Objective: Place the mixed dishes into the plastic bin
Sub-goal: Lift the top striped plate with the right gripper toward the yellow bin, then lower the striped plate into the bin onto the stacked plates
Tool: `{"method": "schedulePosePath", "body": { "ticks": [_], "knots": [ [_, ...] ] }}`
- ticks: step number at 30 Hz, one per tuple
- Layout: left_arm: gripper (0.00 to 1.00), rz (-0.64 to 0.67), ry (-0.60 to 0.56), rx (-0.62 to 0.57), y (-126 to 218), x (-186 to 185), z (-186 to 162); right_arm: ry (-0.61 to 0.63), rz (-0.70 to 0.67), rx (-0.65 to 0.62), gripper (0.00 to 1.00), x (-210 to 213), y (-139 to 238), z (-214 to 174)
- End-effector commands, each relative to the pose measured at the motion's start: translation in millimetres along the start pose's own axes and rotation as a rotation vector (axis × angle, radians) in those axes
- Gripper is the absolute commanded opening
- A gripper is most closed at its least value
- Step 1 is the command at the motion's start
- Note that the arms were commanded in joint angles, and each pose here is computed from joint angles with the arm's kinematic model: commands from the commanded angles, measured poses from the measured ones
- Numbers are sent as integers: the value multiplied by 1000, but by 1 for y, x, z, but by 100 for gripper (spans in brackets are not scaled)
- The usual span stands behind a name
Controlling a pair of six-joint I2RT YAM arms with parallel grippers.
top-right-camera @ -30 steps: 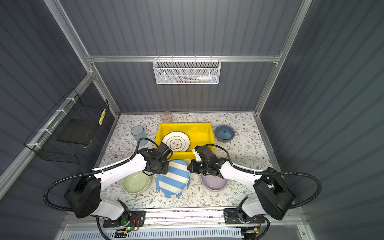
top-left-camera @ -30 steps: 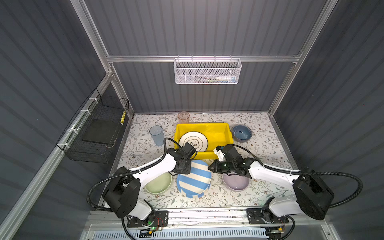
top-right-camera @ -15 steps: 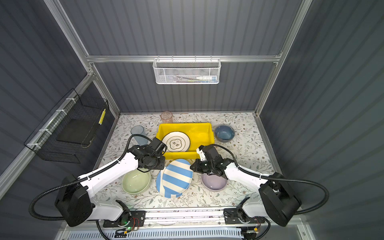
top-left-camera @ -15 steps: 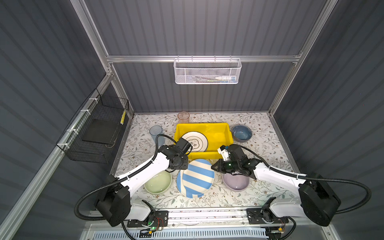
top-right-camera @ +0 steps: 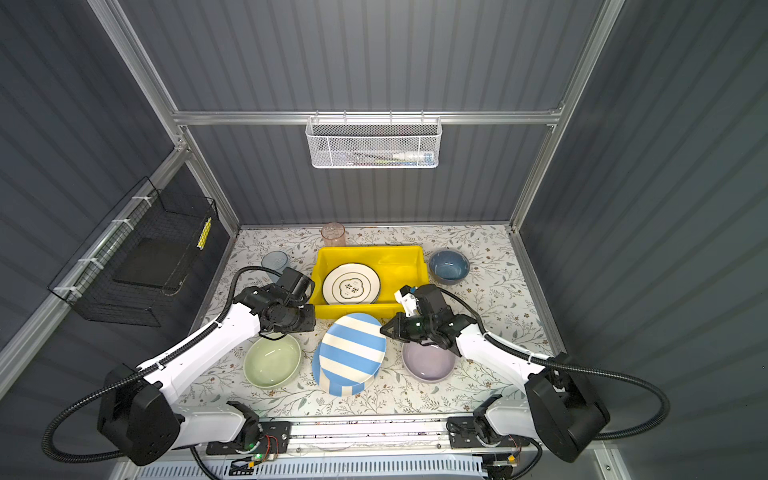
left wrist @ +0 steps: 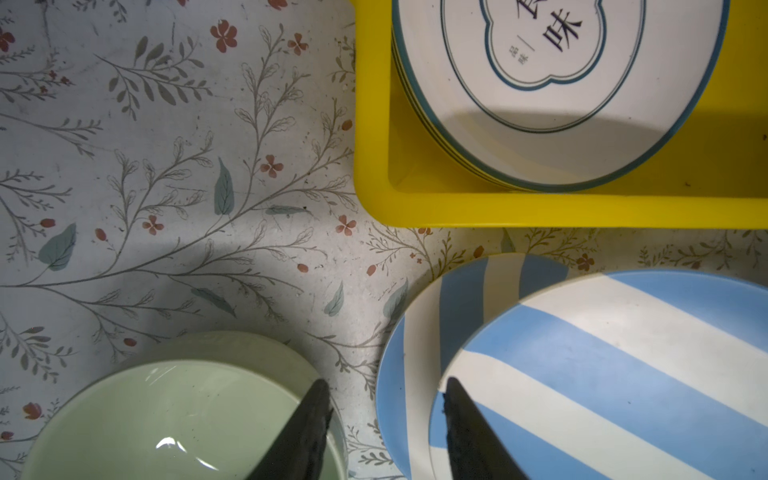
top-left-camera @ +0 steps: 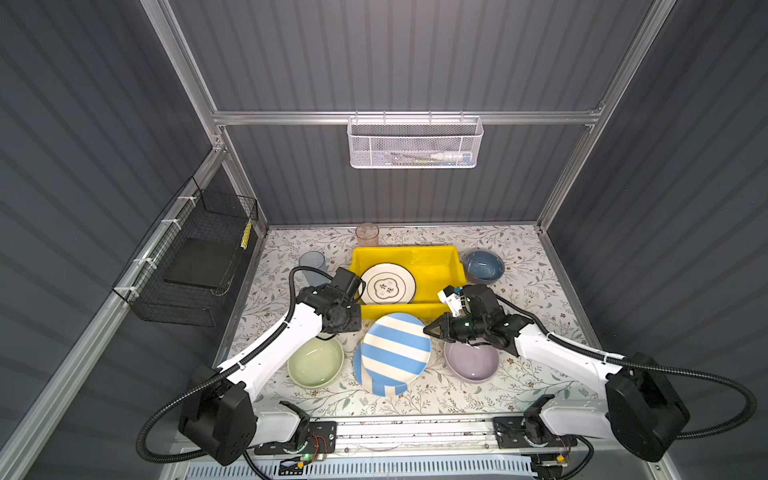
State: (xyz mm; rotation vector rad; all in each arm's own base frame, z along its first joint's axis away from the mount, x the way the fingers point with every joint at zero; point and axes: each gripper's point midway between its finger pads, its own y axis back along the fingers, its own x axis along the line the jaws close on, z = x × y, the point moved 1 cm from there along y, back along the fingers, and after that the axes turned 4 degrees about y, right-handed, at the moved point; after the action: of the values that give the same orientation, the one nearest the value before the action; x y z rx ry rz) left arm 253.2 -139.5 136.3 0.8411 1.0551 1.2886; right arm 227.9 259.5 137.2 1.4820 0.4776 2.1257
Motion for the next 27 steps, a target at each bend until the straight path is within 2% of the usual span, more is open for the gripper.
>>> {"method": "schedulePosePath", "body": {
  "ticks": [1, 14, 27],
  "knots": [
    [49, -4, -11, 1, 6, 2, 2, 69, 79, -10, 0, 27, 13, 11],
    [50, -16, 60, -41, 15, 21, 19, 88, 105, -95, 0, 45, 40, 46],
    [45, -88, 69, -76, 10, 13, 46, 33, 64, -304, 0, 40, 68, 128]
  ]
}}
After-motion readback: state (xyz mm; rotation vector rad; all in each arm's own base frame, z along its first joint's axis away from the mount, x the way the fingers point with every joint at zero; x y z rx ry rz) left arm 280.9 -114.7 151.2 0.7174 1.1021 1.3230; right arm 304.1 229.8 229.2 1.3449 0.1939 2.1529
